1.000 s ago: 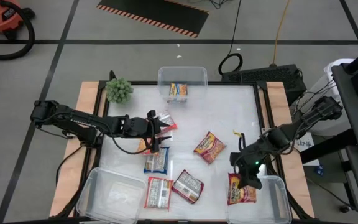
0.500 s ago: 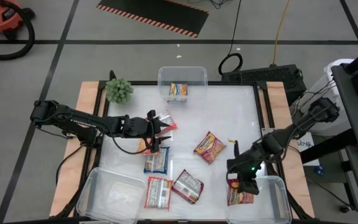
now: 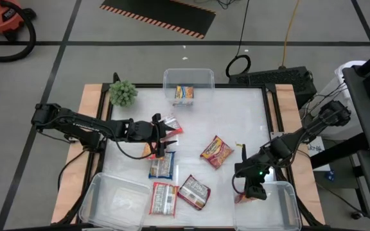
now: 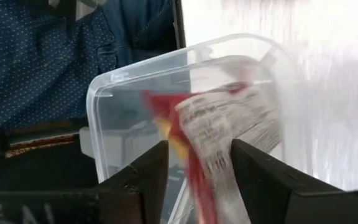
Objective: Sort Maruchan noodles
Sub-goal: Put the top left red noodle pack into the right transparent bin, then put the top orange noodle pack into the left transparent bin
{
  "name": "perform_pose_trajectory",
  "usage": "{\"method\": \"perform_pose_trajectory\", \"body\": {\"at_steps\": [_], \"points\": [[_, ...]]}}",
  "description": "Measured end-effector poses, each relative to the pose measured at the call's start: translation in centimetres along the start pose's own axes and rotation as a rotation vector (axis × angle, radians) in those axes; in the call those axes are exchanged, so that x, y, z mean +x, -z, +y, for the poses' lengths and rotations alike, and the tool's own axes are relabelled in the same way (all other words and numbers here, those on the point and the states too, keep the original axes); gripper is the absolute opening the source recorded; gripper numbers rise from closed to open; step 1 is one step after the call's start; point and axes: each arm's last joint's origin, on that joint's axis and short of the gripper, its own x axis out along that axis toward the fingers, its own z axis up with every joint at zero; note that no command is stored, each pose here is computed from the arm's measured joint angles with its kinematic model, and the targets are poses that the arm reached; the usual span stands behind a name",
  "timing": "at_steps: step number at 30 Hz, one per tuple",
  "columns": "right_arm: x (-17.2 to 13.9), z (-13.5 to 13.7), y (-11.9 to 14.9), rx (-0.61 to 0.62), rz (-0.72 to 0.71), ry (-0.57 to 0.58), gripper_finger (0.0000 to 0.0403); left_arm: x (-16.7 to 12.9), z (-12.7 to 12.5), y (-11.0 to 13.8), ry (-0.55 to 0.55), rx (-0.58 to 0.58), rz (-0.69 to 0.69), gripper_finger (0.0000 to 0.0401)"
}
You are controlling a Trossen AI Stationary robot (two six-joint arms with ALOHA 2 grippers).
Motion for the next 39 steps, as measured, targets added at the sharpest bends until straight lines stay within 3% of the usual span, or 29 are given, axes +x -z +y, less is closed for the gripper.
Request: {"method": "perform_pose_trajectory", "body": {"at_steps": [9, 20, 26, 39], "points": [[-1.9, -0.2, -0.2, 0.068, 0.016, -0.100, 0.0170, 0.0, 0.0, 0.0, 0.000, -0.001, -0.002, 0.0251], [-4.2, -2.0, -2.0, -0.061, -0.155, -0.060, 0.0169, 0.0, 0.0, 0.0, 0.000, 0.007, -0.002, 0.0251], [-5.3, -3.6, -3.5, -0.132, -0.307, 0.082, 0.0169, 0.0, 0.0, 0.0, 0.000, 0.007, -0.004, 0.0251], [-8.4, -6.5, -6.2, -0.316, -0.647, 0.571, 0.0169, 0.0, 0.1, -0.1, -0.002, 0.016, -0.009, 0.0251]]}}
